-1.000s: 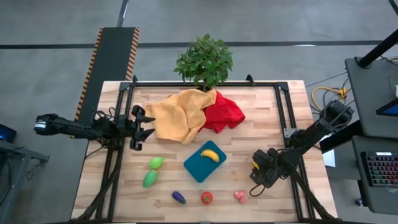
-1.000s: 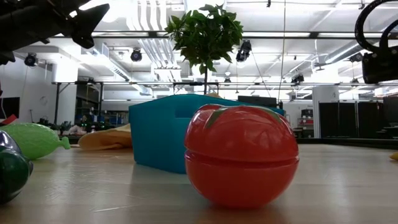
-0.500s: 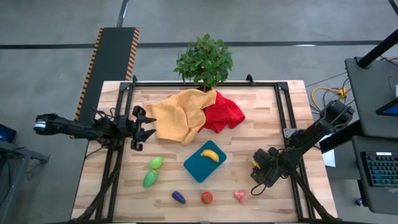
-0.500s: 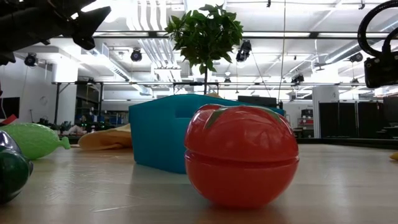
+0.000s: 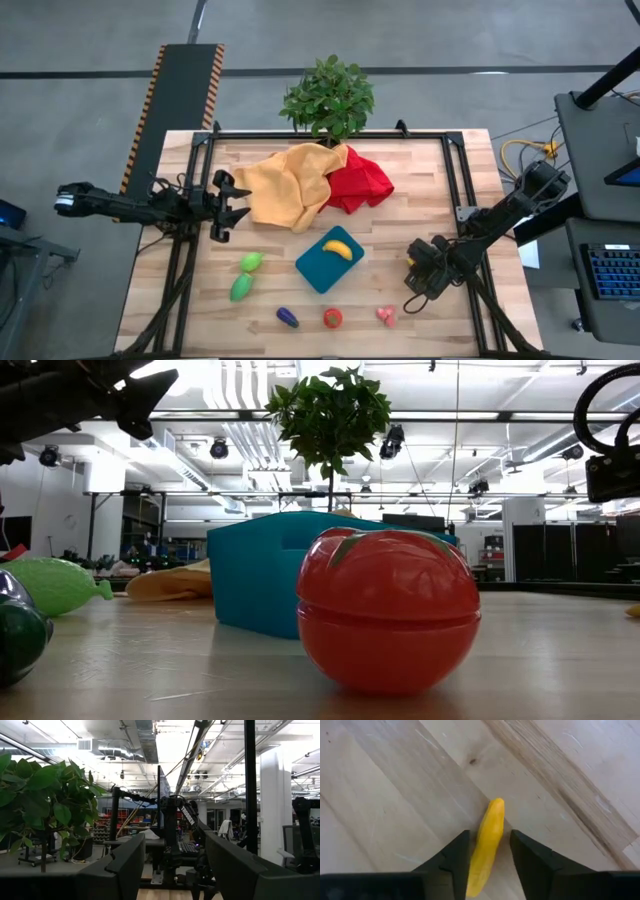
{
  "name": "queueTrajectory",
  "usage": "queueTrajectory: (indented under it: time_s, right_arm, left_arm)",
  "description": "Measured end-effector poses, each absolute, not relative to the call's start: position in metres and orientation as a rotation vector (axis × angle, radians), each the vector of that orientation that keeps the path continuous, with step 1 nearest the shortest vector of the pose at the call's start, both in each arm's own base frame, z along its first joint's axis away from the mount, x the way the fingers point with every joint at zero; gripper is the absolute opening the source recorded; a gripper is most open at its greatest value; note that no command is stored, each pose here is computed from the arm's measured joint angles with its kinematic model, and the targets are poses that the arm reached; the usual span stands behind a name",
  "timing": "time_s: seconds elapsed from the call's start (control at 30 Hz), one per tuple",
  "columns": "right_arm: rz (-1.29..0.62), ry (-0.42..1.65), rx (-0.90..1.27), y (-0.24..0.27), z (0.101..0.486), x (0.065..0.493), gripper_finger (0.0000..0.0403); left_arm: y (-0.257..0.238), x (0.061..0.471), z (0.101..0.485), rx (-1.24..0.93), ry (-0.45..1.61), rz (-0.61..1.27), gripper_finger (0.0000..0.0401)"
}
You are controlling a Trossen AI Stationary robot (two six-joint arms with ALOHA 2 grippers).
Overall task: Pick and placing Produce into tupperware
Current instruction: Put the yellow corn into the blue bin
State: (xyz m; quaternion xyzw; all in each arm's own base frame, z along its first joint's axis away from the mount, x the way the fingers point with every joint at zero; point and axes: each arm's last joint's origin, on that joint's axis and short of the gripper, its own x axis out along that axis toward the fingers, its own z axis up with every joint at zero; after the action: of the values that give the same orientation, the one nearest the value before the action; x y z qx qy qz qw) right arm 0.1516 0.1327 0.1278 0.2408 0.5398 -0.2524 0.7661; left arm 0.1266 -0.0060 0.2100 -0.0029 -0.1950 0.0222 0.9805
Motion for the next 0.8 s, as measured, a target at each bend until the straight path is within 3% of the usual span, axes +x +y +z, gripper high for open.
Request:
queueTrajectory:
  time_s: [0.47, 0.8]
  right_arm:
    - [-0.536, 1.173, 0.528, 0.134, 0.128, 0.153, 0.0046]
    - [-0.464, 1.132, 0.491, 0.142, 0.139, 0.162, 0.0028]
  left_arm:
    - [-0.006, 0.127, 0.210, -0.006, -0.393, 0.045, 0.0196]
    - [-0.006, 0.126, 0.210, -0.007, -0.395, 0.045, 0.0196]
